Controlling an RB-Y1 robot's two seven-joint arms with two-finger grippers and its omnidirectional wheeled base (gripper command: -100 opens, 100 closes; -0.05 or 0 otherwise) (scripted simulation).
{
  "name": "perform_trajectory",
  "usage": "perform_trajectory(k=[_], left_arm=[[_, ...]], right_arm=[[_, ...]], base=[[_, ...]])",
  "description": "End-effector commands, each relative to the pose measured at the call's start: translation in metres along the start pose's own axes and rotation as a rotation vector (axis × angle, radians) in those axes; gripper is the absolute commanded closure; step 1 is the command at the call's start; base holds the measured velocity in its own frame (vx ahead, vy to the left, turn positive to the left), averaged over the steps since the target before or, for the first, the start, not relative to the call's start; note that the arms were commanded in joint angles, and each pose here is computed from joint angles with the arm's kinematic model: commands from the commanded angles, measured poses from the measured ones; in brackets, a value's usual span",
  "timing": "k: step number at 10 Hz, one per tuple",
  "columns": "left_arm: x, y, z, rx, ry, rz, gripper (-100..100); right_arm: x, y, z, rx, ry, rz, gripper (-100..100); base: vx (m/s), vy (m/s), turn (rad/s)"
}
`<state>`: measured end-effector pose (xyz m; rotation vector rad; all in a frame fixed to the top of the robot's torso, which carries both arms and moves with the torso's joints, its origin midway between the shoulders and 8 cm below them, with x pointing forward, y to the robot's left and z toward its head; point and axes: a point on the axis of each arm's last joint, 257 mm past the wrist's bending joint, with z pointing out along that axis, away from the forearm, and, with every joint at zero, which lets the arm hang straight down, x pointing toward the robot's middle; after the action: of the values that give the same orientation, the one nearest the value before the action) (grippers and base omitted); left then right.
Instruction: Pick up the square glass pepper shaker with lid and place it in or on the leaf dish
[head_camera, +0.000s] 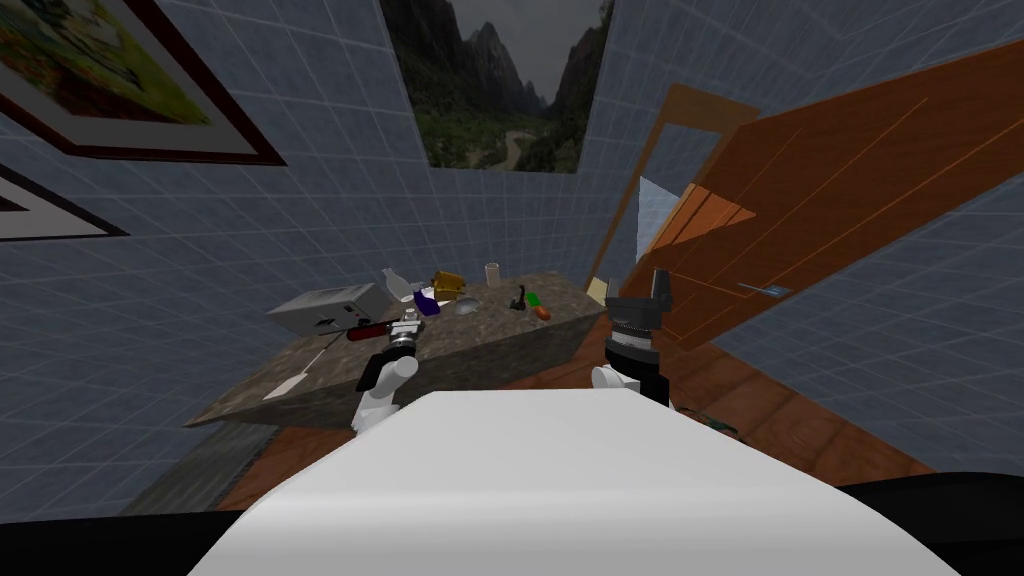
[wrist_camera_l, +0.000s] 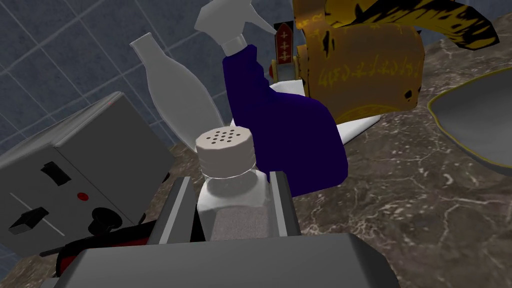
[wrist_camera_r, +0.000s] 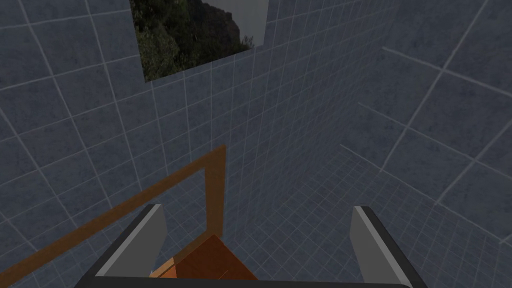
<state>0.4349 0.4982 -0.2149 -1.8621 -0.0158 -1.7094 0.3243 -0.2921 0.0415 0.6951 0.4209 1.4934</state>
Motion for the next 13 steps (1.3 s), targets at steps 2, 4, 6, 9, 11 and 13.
perform_trajectory(k=[2, 4, 6, 9, 11, 13], left_arm=[[0.005, -0.011, 0.014, 0.030, 0.014, 0.013, 100], [0.009, -0.016, 0.026, 0.053, 0.024, 0.024, 100], [0.010, -0.014, 0.037, 0.073, 0.024, 0.022, 100], [0.008, 0.000, 0.044, 0.085, 0.013, -0.001, 100], [0.005, 0.017, 0.046, 0.085, -0.003, -0.030, 100], [0.000, 0.039, 0.044, 0.080, -0.023, -0.070, 100]], right_arm=[[0.000, 0.000, 0.000, 0.000, 0.000, 0.000, 0], [0.000, 0.000, 0.000, 0.000, 0.000, 0.000, 0], [0.000, 0.000, 0.000, 0.000, 0.000, 0.000, 0], [0.000, 0.000, 0.000, 0.000, 0.000, 0.000, 0], [0.000, 0.000, 0.000, 0.000, 0.000, 0.000, 0], [0.000, 0.000, 0.000, 0.000, 0.000, 0.000, 0]], base=[[0.000, -0.038, -0.155], [0.006, -0.037, -0.207], [0.005, -0.029, -0.183], [0.011, -0.020, -0.194], [0.009, -0.012, -0.151], [0.008, -0.006, -0.129]])
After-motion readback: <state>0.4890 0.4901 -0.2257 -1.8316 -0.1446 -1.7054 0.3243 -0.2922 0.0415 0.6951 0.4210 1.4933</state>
